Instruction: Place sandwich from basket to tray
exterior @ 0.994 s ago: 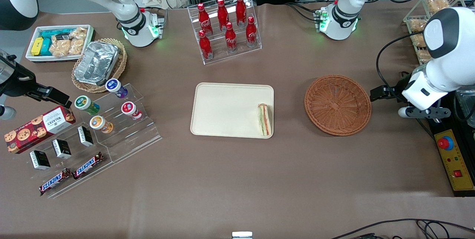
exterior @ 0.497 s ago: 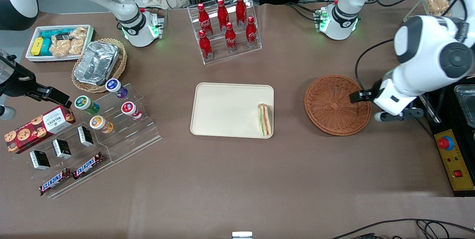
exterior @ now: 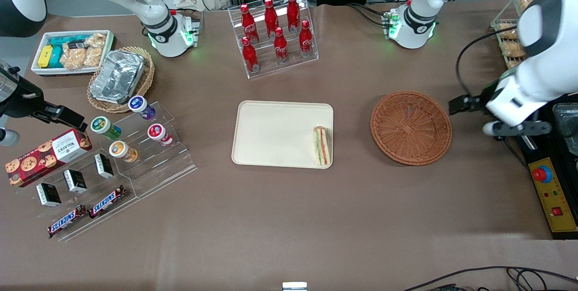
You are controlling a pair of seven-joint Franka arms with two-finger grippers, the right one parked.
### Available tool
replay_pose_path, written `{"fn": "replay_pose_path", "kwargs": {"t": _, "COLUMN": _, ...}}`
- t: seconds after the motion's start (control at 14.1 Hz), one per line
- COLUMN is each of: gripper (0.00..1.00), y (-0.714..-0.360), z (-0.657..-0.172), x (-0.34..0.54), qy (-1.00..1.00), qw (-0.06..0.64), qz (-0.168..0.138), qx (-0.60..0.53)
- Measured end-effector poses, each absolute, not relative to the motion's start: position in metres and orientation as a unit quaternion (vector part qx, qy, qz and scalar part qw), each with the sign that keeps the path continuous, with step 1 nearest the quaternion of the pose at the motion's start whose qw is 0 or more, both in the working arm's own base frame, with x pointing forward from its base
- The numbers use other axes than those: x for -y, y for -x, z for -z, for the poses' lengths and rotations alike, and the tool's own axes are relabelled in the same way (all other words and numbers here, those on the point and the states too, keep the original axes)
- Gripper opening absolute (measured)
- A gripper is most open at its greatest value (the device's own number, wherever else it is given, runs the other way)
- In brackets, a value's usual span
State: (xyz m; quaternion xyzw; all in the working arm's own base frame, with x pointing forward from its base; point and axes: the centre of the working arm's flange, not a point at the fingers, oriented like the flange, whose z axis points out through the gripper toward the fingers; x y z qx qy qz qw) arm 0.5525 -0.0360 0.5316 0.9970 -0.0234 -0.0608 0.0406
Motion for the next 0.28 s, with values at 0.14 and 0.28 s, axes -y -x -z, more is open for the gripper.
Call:
{"fn": "replay_pose_path", "kwargs": {"t": 0.14, "gripper": 1.0, "y": -0.553, "z": -0.553, "x": 0.034, "qy": -0.998, "qw": 0.041, "qz": 0.041, "qx": 0.034}}
{"fn": "replay_pose_path", "kwargs": {"t": 0.28, "gripper": 1.0, "y": -0.556, "z": -0.57, "x": 0.029, "qy": -0.998, "qw": 0.041, "qz": 0.024, "qx": 0.03}}
